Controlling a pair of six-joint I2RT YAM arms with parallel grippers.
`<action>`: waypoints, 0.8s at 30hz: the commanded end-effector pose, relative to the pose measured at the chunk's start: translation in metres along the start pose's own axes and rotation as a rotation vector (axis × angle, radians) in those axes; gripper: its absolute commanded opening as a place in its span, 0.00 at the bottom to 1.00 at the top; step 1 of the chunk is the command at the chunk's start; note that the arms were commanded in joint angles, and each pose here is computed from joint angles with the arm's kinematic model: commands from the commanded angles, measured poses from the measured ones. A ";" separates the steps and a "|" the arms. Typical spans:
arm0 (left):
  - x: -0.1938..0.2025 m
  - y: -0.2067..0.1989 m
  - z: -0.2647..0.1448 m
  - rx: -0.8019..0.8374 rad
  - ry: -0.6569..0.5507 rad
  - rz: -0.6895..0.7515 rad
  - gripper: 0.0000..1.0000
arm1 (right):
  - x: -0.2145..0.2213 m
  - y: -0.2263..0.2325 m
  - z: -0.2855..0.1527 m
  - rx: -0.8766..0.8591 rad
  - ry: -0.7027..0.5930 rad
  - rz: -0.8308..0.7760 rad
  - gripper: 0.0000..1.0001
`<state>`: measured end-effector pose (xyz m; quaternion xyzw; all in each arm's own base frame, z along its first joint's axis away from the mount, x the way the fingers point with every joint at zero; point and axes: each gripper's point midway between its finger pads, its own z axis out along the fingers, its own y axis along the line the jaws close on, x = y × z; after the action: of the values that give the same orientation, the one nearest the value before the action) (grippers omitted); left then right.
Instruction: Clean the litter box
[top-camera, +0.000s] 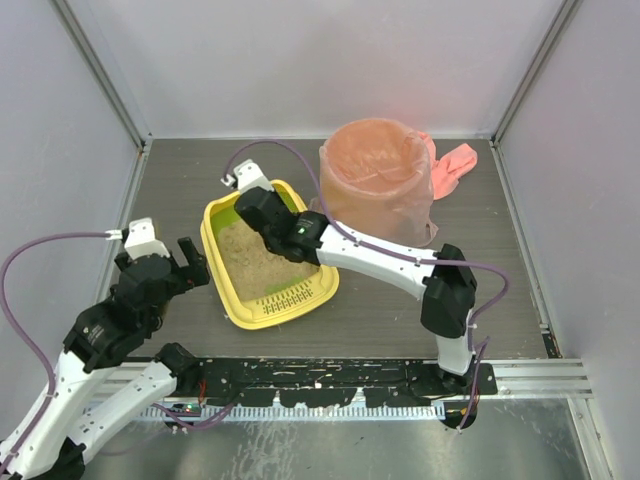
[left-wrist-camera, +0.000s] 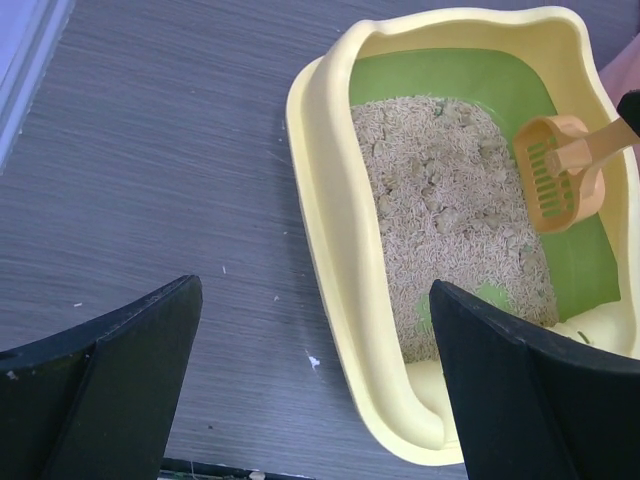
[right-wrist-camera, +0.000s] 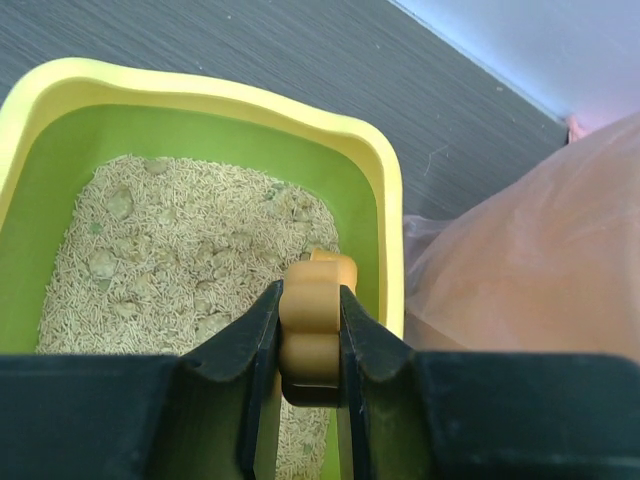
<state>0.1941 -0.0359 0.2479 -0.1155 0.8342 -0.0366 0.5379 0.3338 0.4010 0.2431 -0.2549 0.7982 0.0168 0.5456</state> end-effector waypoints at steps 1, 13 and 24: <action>-0.002 0.019 -0.009 -0.049 -0.049 -0.071 0.98 | -0.033 -0.007 -0.008 0.086 -0.069 -0.056 0.01; -0.014 0.055 -0.036 -0.081 -0.194 -0.212 0.98 | -0.015 0.007 0.011 0.096 0.003 -0.182 0.01; -0.012 0.055 -0.036 -0.061 -0.205 -0.229 0.98 | 0.007 0.024 0.029 0.044 0.040 -0.194 0.01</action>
<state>0.1545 0.0159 0.2606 -0.2150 0.7654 -0.0608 0.6035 0.3410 0.4216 0.2070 -0.3296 0.7839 -0.0754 0.5207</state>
